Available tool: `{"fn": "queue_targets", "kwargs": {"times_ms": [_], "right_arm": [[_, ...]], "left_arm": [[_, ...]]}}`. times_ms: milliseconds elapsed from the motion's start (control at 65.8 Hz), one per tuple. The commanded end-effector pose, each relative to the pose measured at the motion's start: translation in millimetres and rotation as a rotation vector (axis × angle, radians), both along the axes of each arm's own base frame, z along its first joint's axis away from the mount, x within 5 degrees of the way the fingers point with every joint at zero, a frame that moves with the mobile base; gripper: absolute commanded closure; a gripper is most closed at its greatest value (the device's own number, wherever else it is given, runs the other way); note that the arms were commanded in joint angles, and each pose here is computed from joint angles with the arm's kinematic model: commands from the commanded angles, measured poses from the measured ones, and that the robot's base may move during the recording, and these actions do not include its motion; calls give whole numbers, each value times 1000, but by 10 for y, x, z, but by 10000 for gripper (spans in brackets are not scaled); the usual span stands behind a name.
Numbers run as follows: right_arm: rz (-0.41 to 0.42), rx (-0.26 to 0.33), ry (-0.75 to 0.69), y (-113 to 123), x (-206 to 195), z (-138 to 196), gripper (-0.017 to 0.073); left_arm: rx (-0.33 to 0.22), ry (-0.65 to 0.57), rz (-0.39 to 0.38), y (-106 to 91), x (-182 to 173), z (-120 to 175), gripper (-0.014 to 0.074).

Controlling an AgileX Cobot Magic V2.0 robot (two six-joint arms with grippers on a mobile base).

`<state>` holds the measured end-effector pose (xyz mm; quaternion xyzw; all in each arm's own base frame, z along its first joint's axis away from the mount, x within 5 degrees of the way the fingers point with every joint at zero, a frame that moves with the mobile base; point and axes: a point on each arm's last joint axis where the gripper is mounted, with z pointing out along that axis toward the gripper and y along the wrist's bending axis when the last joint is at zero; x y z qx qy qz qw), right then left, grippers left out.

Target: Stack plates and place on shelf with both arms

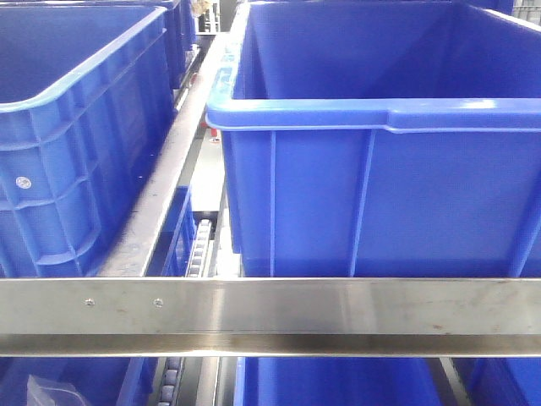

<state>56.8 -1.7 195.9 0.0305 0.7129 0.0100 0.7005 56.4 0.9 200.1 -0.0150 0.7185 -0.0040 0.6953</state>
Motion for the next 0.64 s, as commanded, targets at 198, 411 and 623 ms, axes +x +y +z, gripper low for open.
{"fn": "queue_targets", "kwargs": {"times_ms": [198,411,623], "right_arm": [[-3,-5,-106,0,-17,91,503],[-3,-5,-106,0,-17,91,503],[-3,-5,-106,0,-17,91,503]], "left_arm": [[-11,-107,-1,-1,-19,82,510],[-11,-107,-1,-1,-19,82,510],[-11,-107,-1,-1,-19,82,510]]}}
